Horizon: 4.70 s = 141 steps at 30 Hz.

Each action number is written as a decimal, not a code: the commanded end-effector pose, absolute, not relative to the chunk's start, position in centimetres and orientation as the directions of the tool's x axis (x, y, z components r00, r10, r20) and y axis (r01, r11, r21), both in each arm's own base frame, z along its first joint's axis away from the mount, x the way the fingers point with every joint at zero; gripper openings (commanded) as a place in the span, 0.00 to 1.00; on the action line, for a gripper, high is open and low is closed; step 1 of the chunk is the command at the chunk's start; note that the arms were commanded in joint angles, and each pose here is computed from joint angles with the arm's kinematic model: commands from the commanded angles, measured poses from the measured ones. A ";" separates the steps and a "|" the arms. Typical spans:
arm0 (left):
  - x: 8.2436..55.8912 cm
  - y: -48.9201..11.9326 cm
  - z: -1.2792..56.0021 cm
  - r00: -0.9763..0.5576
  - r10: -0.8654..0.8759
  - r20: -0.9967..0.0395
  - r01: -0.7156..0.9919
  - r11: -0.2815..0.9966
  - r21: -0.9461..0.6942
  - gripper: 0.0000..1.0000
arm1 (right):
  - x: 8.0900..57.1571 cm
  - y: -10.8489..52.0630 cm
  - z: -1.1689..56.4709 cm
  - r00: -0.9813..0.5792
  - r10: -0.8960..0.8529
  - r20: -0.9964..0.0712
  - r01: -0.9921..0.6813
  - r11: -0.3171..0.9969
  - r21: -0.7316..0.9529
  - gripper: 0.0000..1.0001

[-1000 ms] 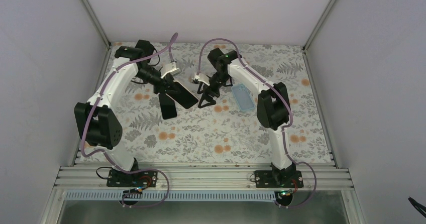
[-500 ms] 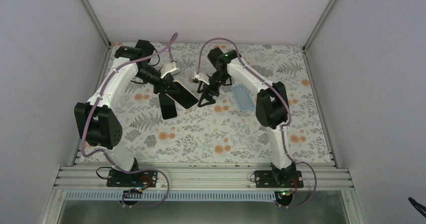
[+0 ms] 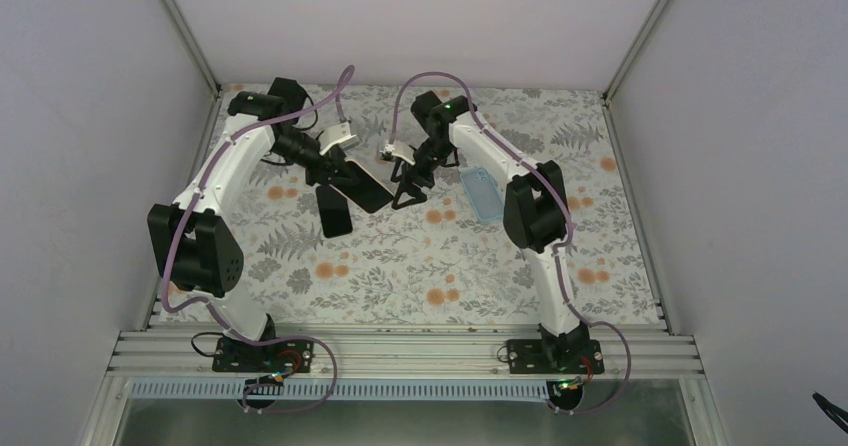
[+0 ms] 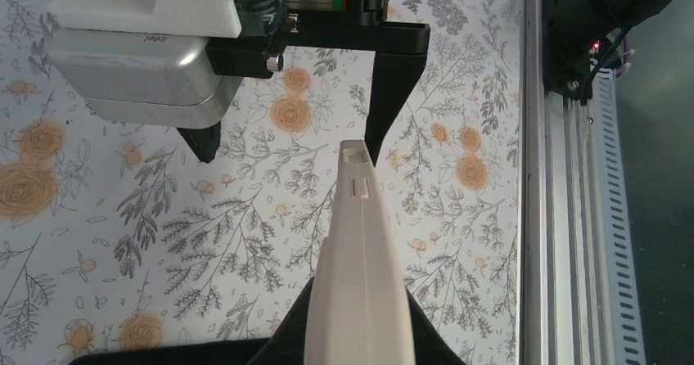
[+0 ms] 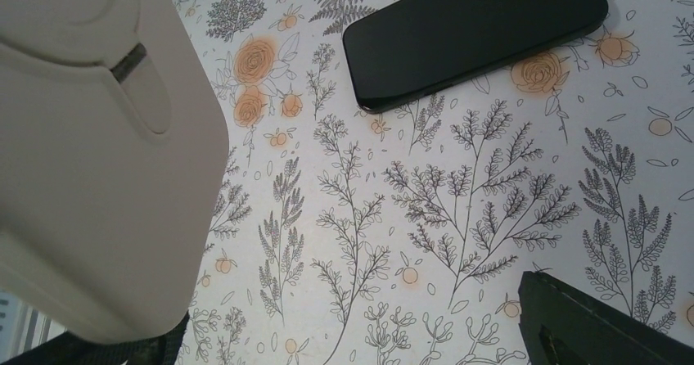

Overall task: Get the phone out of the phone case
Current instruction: Remove the phone case from the phone.

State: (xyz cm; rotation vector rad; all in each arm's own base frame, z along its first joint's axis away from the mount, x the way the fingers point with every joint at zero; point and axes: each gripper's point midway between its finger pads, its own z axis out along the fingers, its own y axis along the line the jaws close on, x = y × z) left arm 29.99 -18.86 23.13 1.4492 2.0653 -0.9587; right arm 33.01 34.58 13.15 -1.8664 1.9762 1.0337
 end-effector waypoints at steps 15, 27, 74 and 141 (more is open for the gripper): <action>27.9 -20.6 26.9 -0.296 0.543 -0.786 0.953 0.114 -0.280 0.02 | 36.9 33.8 13.3 -0.146 -0.770 -0.621 -0.967 -0.020 0.253 0.98; 27.3 -21.6 28.8 -0.286 0.495 -0.820 0.955 0.078 -0.286 0.02 | 39.3 33.1 13.0 -0.151 -0.772 -0.618 -0.978 0.024 0.208 0.98; 27.9 -22.4 26.2 -0.300 0.552 -0.778 0.946 0.069 -0.316 0.02 | 31.0 30.5 18.9 -0.188 -0.666 -0.722 -0.952 -0.056 0.300 0.97; 28.2 -23.5 31.8 -0.239 0.353 -0.905 0.961 -0.046 -0.272 0.02 | 38.8 34.8 20.2 -0.211 -0.574 -0.791 -0.977 0.146 0.154 0.98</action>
